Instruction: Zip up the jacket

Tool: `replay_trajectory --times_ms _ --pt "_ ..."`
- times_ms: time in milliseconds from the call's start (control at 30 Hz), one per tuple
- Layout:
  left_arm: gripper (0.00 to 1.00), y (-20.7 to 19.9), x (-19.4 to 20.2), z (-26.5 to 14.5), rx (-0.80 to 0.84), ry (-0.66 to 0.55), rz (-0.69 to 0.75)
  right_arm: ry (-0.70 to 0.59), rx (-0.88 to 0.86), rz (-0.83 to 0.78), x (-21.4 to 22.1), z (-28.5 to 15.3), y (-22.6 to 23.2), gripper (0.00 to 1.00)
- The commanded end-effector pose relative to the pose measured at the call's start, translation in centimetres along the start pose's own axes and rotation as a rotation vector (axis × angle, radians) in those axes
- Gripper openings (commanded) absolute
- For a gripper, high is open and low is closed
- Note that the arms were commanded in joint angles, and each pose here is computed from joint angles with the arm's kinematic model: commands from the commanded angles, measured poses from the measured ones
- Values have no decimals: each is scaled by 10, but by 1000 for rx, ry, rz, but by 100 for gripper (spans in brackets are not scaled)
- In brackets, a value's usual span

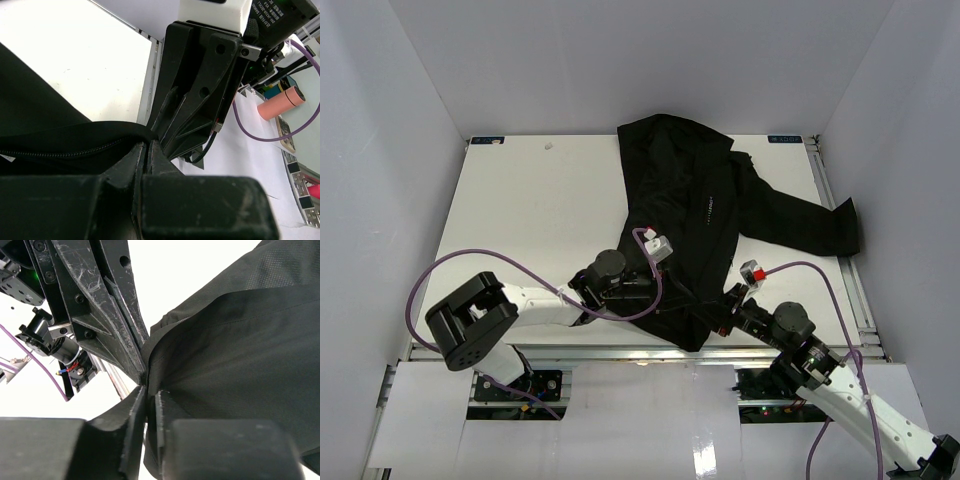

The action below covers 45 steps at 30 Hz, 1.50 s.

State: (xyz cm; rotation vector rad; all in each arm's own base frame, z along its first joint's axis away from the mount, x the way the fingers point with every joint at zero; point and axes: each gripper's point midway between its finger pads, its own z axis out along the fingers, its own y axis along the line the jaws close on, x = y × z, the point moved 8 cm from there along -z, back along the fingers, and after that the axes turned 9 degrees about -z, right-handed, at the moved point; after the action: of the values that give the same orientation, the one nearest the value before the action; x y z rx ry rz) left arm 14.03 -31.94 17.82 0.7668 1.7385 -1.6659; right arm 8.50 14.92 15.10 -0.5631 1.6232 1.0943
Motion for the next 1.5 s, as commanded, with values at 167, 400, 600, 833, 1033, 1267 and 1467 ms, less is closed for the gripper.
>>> replay_trajectory --times_ms 167,400,600,833,1033,1267,1467 --pt "0 -3 -13 -2 -8 -26 16 -31 -36 -29 -6 0 4 27" --pt "0 -4 -17 -3 -12 -31 23 -34 2 -26 -2 -4 0 30" --pt "0 -3 -16 -4 -15 -30 15 -6 -4 -24 0 -2 0 25" --pt "0 -1 -17 -3 -54 -34 0 -17 154 -18 -20 -7 -6 50" --pt "0 5 -16 -2 -98 -29 -19 -44 255 -7 -48 -17 -3 59" --pt "0 9 -16 -2 -118 -9 -66 -48 99 -29 -53 -17 14 53" --pt "0 0 -23 -9 -98 -24 -73 -37 16 -12 -42 -11 17 46"
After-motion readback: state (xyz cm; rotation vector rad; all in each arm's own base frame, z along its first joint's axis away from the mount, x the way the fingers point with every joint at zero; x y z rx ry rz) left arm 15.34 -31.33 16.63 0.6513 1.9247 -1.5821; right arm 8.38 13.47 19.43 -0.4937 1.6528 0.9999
